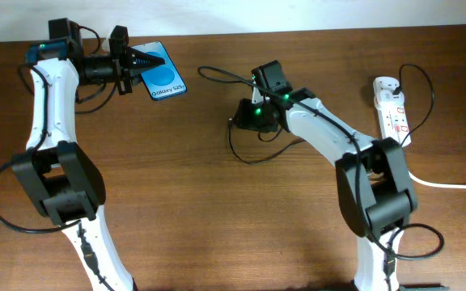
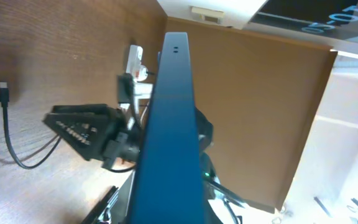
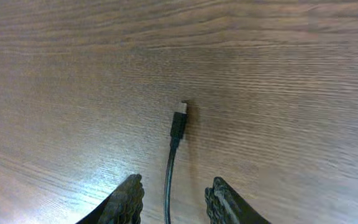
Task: Plug charger to phone and switch on socket
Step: 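Grasp the black USB-C cable end with the right gripper, then lift the cable plug up under the phone's bottom port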
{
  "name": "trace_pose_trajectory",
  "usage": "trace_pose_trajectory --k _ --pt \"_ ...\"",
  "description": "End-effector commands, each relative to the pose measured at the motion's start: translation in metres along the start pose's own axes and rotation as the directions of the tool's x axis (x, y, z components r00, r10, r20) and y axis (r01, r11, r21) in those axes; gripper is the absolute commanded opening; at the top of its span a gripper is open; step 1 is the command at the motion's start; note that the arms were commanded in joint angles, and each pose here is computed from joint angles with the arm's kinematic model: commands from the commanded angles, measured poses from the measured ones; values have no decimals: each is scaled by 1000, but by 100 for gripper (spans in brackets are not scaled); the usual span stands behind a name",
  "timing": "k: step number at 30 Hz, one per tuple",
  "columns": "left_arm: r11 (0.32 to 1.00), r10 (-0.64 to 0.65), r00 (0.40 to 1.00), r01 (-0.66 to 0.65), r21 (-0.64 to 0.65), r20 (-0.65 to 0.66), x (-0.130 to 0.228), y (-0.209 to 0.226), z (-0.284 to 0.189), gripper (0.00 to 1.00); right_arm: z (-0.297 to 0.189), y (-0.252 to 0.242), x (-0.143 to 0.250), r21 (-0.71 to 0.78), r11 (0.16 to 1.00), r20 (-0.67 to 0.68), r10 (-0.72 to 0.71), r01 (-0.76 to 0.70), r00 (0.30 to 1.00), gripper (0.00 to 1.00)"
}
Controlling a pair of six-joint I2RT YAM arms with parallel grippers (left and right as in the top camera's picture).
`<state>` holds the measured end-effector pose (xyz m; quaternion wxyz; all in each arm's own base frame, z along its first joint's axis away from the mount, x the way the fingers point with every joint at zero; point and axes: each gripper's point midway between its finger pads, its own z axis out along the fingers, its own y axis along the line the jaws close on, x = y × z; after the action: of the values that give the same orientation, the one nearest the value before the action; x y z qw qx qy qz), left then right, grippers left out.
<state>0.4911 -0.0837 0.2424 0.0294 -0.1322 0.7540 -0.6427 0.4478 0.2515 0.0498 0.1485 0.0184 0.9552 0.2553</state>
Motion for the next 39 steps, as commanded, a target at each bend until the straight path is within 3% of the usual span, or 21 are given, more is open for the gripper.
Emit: trace_pose_trajectory --k 1,11,25,32,35,37,39 --pt "997 48 999 -47 68 -11 6 -20 -6 0 14 3 5 -28 1000 -27 -2 1 1000 38" --pt "997 48 999 -47 68 -11 6 -20 -6 0 43 8 20 -44 999 -58 -29 27 998 30" --pt "997 48 999 -47 65 -10 5 -20 -6 0 61 -1 24 -39 999 -72 -18 15 997 27" --pt "996 67 998 -67 65 -8 5 -20 -6 0 63 -11 23 -26 1000 -75 -9 7 997 4" --pt "994 97 995 -97 57 -4 5 -18 -6 0 31 -8 2 -72 996 -35 -47 44 998 4" --pt "988 148 989 -148 55 -3 5 -18 -5 0 -27 14 -22 -170 971 44 -161 166 986 4" --pt "981 186 983 -185 55 -12 7 -19 1 0 -75 21 -35 -177 965 106 -178 195 978 4"
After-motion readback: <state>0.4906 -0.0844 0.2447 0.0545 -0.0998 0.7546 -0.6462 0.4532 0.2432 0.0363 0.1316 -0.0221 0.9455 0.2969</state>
